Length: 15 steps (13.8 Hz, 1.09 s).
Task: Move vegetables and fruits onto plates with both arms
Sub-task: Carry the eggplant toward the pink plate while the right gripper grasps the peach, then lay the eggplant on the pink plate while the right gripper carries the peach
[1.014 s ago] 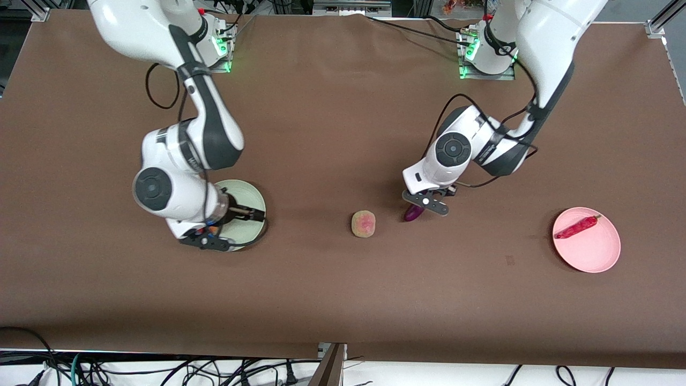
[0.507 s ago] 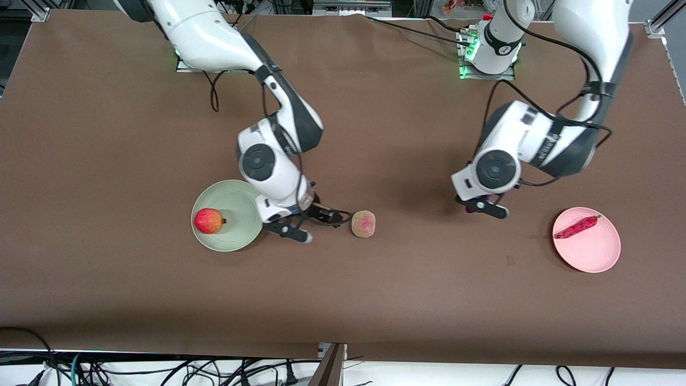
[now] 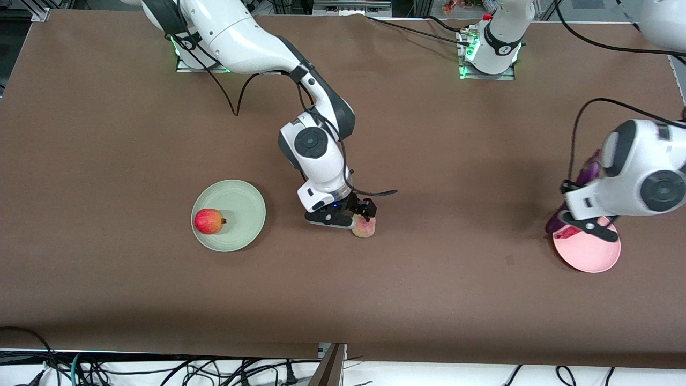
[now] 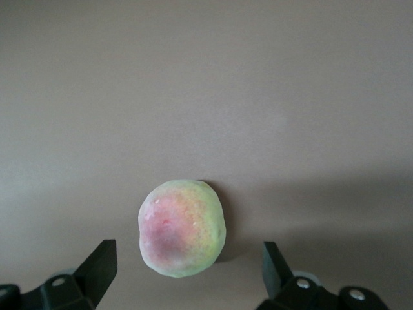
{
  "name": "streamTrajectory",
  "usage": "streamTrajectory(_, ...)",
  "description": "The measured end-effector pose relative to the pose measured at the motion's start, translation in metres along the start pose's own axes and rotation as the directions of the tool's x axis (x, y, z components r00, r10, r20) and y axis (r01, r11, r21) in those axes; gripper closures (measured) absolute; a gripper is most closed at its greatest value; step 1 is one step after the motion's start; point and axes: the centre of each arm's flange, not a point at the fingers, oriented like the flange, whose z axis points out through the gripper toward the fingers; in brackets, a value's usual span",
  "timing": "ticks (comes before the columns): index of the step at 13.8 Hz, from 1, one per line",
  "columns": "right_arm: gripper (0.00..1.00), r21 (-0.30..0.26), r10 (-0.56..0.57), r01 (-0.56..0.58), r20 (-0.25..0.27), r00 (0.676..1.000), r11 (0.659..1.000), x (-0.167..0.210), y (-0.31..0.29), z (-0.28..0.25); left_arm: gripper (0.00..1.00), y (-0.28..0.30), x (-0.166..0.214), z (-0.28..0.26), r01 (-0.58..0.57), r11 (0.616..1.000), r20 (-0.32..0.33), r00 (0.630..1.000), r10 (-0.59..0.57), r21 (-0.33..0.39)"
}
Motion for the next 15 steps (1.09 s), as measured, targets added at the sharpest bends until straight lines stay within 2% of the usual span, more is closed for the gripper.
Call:
streamTrajectory(3,0.00,-0.031,-0.042,0.041,-0.025,0.999,0.999,-0.018,-0.004,0.018,0.66,-0.051,-0.018,0.032,-0.101,0.995,-0.095,0.990,0.101,0.003)
streamTrajectory(6,0.00,-0.044,-0.056,0.054,-0.052,0.997,0.998,-0.036,-0.008,0.037,0.66,-0.072,-0.015,0.065,-0.171,0.985,-0.180,0.968,0.173,0.025)
streamTrajectory(11,0.01,-0.034,-0.063,0.061,-0.074,0.995,0.998,-0.040,-0.007,0.049,0.66,-0.073,-0.006,0.093,-0.204,0.979,-0.210,0.956,0.202,0.015)
streamTrajectory(14,0.04,-0.034,-0.062,0.060,-0.079,0.995,0.998,-0.037,-0.007,0.047,0.66,-0.073,-0.003,0.102,-0.220,0.975,-0.217,0.951,0.218,0.013)
streamTrajectory(15,0.08,-0.034,-0.062,0.060,-0.081,0.995,0.998,-0.036,-0.007,0.047,0.66,-0.073,-0.002,0.105,-0.236,0.971,-0.222,0.946,0.235,0.023)
